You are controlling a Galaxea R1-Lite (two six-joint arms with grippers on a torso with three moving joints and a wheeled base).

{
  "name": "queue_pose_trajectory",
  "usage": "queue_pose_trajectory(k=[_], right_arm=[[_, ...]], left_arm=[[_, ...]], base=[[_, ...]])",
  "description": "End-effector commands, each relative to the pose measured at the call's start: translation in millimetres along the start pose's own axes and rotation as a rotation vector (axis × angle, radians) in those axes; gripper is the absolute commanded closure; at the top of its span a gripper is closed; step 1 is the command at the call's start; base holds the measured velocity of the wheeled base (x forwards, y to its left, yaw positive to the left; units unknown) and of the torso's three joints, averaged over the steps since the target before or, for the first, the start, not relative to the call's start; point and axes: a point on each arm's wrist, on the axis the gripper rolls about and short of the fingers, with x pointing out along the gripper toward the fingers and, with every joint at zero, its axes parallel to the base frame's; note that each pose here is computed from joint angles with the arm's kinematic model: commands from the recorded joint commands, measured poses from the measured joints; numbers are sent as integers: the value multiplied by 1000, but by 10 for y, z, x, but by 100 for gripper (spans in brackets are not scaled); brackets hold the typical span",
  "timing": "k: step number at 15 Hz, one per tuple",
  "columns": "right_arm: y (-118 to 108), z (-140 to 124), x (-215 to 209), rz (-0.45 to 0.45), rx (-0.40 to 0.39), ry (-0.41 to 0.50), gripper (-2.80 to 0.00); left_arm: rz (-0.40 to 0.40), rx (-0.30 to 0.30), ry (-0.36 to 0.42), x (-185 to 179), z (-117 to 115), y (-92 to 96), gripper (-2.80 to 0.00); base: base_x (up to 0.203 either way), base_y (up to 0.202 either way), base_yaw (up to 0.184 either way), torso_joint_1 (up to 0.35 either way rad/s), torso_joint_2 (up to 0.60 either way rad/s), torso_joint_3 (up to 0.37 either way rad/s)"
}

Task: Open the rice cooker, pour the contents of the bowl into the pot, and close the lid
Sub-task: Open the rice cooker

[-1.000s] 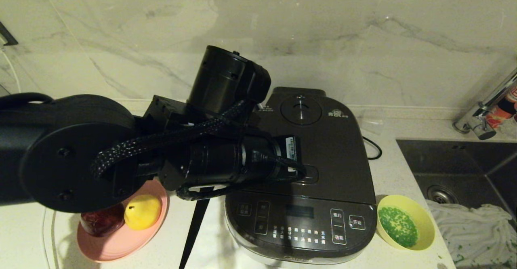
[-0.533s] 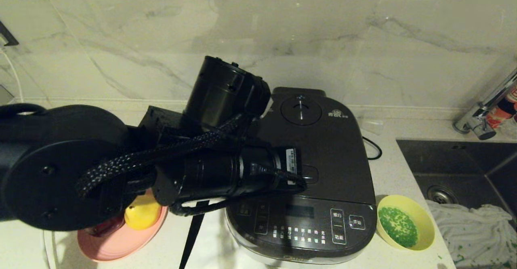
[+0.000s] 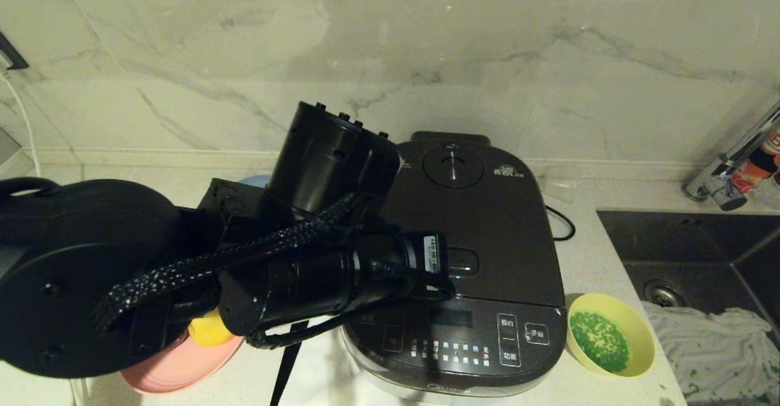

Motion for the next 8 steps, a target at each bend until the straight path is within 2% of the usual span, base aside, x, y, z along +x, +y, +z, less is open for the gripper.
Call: queue_pose_trajectory(k=[1,8], right_arm=[[0,0,0,0,0,-1,0],[0,0,0,2,0,0,0]], left_arm=[[-49,-14,-45,-168,90,-34,0],[-167,-53,-198,-704,353,-113,0]], base=[[0,0,0,0,0,0],[0,0,0,0,0,0]])
